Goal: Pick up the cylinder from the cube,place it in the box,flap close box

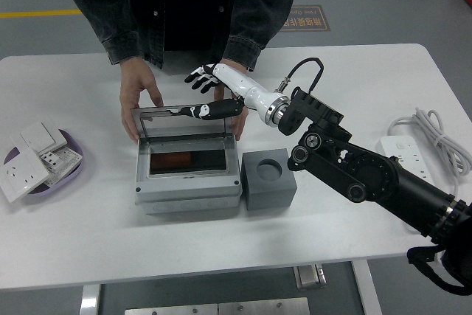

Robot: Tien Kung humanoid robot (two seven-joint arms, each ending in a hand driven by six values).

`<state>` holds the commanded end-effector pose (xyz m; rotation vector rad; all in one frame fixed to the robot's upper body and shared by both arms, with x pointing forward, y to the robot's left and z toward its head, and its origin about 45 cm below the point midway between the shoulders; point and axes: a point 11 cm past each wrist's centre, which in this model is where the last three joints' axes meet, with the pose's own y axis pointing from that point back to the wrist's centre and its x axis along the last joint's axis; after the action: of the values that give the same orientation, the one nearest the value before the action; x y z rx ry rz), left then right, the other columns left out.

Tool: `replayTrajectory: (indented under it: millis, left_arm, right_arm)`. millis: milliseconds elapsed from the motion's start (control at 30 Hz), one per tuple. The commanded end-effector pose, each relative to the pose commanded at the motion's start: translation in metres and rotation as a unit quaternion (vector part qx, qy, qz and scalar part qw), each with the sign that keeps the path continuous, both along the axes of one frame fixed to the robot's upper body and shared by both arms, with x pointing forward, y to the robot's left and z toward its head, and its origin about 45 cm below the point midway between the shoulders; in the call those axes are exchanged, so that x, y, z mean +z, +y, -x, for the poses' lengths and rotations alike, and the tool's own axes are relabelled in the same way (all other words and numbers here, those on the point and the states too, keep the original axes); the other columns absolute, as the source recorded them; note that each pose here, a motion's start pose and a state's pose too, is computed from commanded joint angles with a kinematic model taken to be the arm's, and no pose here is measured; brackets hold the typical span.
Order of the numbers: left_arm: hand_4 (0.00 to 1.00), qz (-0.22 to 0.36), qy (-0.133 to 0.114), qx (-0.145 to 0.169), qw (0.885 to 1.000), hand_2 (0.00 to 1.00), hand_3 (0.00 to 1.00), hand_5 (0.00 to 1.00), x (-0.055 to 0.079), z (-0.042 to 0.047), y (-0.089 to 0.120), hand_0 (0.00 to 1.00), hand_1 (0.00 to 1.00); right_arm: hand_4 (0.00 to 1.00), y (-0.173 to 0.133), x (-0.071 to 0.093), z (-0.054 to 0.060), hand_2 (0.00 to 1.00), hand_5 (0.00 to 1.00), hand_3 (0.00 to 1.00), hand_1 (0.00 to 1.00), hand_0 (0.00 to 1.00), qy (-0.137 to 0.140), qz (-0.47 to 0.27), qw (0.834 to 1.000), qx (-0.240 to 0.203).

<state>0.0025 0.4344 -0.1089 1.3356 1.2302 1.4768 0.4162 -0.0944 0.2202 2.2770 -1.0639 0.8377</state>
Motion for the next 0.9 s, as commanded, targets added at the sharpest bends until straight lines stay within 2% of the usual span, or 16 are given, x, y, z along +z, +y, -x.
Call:
replayTrajectory:
  millis: [233, 533, 900]
  left_arm:
    - [0.755, 0.000, -0.002, -0.001, 1.000, 0.659, 0.703, 0.320, 0.000, -0.0002, 0.000, 0.638, 0.671]
    - [0.755, 0.001, -0.004, -0.003, 1.000, 0.659, 0.702, 0.320, -0.001, 0.0016, -0.001, 0.638, 0.671]
    - [0.754, 0.003, -0.009, -0.006, 1.000, 0.659, 0.702, 0.320, -0.001, 0.0028, -0.002, 0.638, 0.671]
  right_arm:
    - [0.881, 0.002, -0.001, 0.018, 0.680, 0.429, 0.731, 0.647, 0.727, -0.007, 0.006, 1.000, 0.025]
    - [0.873, 0.007, 0.004, 0.047, 0.680, 0.428, 0.728, 0.644, 0.723, -0.016, 0.009, 0.998, 0.064]
    - [0.865, 0.004, 0.003, 0.075, 0.681, 0.432, 0.725, 0.639, 0.709, -0.028, 0.040, 0.995, 0.087]
